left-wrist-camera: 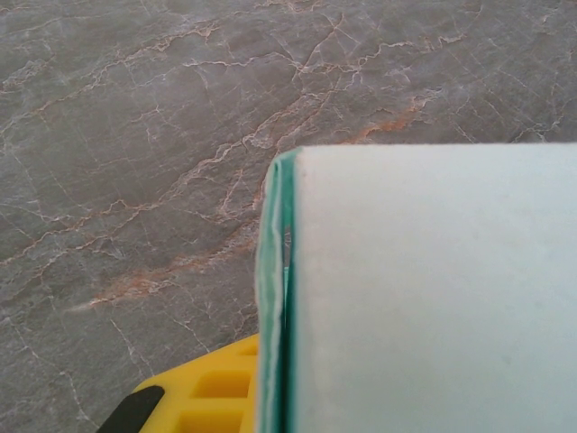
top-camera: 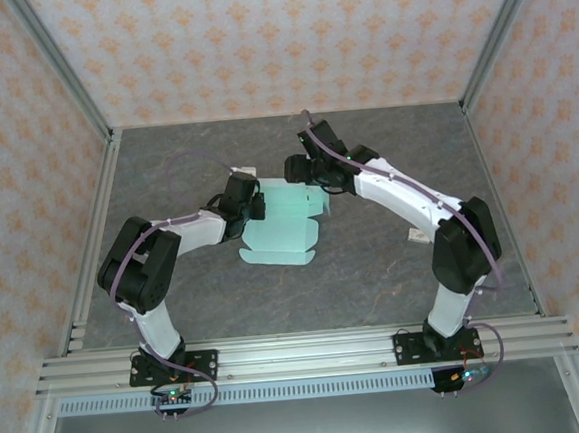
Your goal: Fold the paper box
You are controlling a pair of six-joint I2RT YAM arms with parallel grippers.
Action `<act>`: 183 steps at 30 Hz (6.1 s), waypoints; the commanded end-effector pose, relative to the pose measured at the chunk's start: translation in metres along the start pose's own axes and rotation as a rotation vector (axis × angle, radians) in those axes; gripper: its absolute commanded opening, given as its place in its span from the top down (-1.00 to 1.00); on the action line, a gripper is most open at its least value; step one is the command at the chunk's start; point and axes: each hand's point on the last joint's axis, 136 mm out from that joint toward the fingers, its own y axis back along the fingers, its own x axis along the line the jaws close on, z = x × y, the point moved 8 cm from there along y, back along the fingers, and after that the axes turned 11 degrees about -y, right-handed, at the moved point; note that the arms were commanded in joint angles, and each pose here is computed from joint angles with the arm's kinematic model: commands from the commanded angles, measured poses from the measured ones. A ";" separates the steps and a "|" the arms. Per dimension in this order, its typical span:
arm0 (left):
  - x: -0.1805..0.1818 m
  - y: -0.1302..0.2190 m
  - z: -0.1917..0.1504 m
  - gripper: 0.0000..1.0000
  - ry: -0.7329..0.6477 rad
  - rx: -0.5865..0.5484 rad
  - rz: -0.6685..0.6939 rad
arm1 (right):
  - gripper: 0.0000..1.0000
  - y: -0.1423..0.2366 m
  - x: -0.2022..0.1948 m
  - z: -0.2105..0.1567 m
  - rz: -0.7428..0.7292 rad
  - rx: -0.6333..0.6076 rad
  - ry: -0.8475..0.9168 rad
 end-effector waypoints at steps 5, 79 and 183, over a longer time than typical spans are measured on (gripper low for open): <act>0.006 0.009 0.010 1.00 0.012 -0.048 0.032 | -0.19 -0.014 -0.006 -0.006 -0.068 0.018 -0.079; -0.003 0.014 0.015 1.00 0.006 -0.042 0.040 | -0.26 0.008 -0.056 -0.110 -0.063 -0.089 -0.025; -0.002 0.022 0.017 1.00 -0.024 -0.034 0.033 | -0.20 0.027 -0.149 -0.021 0.091 -0.151 0.025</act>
